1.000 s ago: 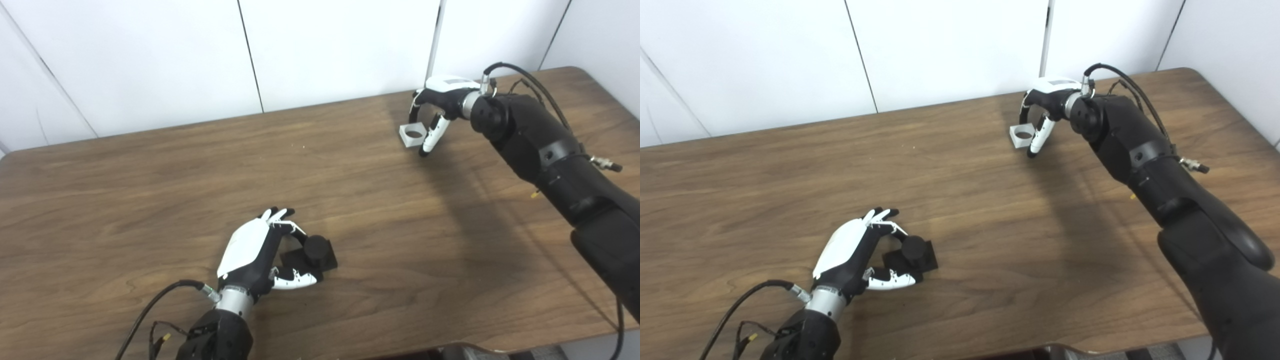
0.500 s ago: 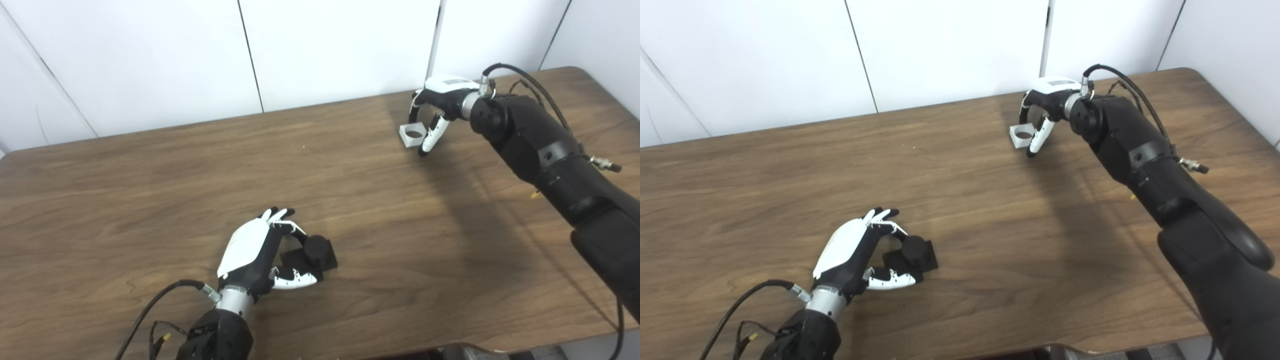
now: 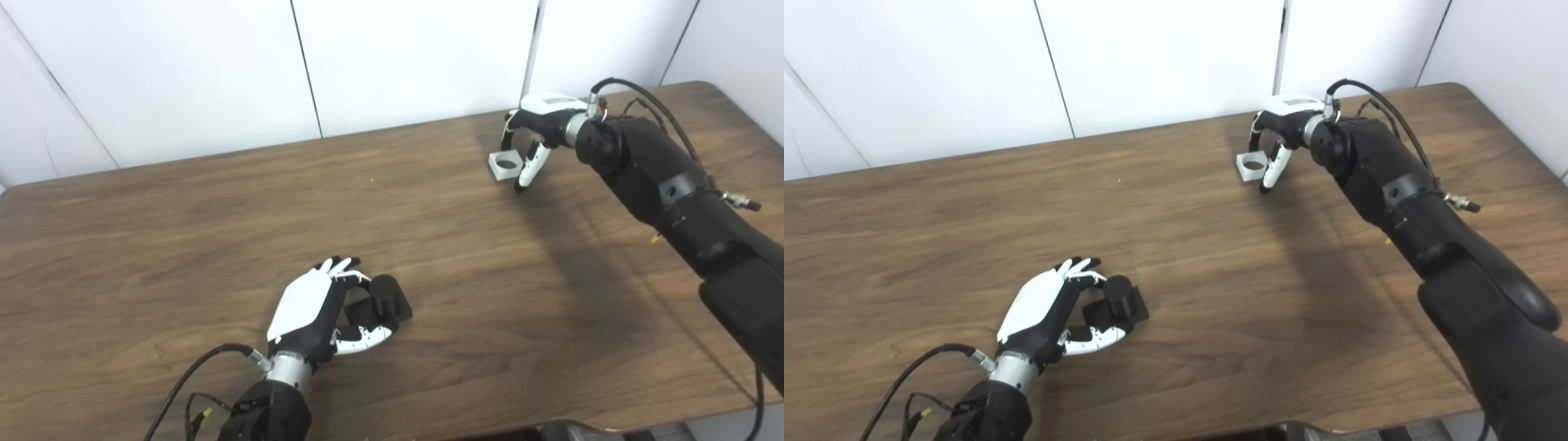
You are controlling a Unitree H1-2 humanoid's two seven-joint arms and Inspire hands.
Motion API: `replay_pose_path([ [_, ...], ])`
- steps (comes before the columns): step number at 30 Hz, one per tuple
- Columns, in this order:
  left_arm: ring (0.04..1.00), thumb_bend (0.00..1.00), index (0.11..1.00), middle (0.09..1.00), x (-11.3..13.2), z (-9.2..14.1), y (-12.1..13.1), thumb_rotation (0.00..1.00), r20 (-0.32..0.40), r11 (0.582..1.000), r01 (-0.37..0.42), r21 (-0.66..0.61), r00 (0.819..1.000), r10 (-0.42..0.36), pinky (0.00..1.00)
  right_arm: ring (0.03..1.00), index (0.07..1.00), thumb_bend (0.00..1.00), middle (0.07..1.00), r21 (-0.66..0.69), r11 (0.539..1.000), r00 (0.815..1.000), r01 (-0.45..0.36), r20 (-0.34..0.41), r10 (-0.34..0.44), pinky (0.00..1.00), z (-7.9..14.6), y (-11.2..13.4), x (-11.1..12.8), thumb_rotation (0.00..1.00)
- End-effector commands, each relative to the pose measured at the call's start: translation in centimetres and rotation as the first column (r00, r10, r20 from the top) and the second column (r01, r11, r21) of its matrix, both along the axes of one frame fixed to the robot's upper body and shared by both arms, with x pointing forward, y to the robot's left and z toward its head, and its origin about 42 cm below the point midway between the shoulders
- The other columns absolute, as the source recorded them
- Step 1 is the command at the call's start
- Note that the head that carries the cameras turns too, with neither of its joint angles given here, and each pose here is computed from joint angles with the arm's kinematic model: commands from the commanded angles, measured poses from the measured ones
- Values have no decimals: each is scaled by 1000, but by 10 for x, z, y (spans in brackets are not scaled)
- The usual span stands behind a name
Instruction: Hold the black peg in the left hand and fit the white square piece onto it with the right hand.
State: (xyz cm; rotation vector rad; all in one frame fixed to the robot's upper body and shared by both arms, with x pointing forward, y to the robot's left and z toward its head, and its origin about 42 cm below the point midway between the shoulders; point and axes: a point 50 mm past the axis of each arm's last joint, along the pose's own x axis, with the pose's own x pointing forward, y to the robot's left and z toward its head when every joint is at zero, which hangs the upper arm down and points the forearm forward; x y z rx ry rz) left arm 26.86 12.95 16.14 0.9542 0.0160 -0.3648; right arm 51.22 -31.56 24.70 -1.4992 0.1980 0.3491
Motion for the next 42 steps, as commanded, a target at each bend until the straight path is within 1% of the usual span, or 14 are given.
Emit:
replay_pose_path([
  [1, 1000, 569, 657, 944, 4, 0, 2, 382, -5, 1000, -10, 19, 1000, 10, 1000, 1000, 647, 768, 950, 1, 1000, 996, -14, 86, 14, 1000, 30, 4, 9, 165],
  [17, 1000, 566, 655, 939, 4, 0, 3, 380, 3, 1000, -7, 25, 1000, 7, 995, 1000, 628, 766, 937, 3, 1000, 993, -24, 115, 23, 1000, 26, 3, 7, 146],
  [28, 1000, 558, 657, 943, 5, -1, 2, 370, -5, 1000, -9, 25, 1000, 9, 1000, 1000, 640, 781, 941, 1, 1000, 993, -10, 114, 10, 1000, 28, 3, 9, 173],
  [34, 1000, 554, 651, 942, 6, -1, 2, 344, -4, 1000, -8, 21, 1000, 8, 1000, 1000, 642, 791, 939, 10, 1000, 992, -11, 122, 10, 1000, 30, 1, 8, 175],
  [42, 1000, 549, 645, 942, 6, -2, 1, 337, -6, 1000, -11, 17, 1000, 11, 1000, 1000, 633, 789, 943, 17, 1000, 991, -13, 132, 11, 1000, 30, 2, 9, 173],
])
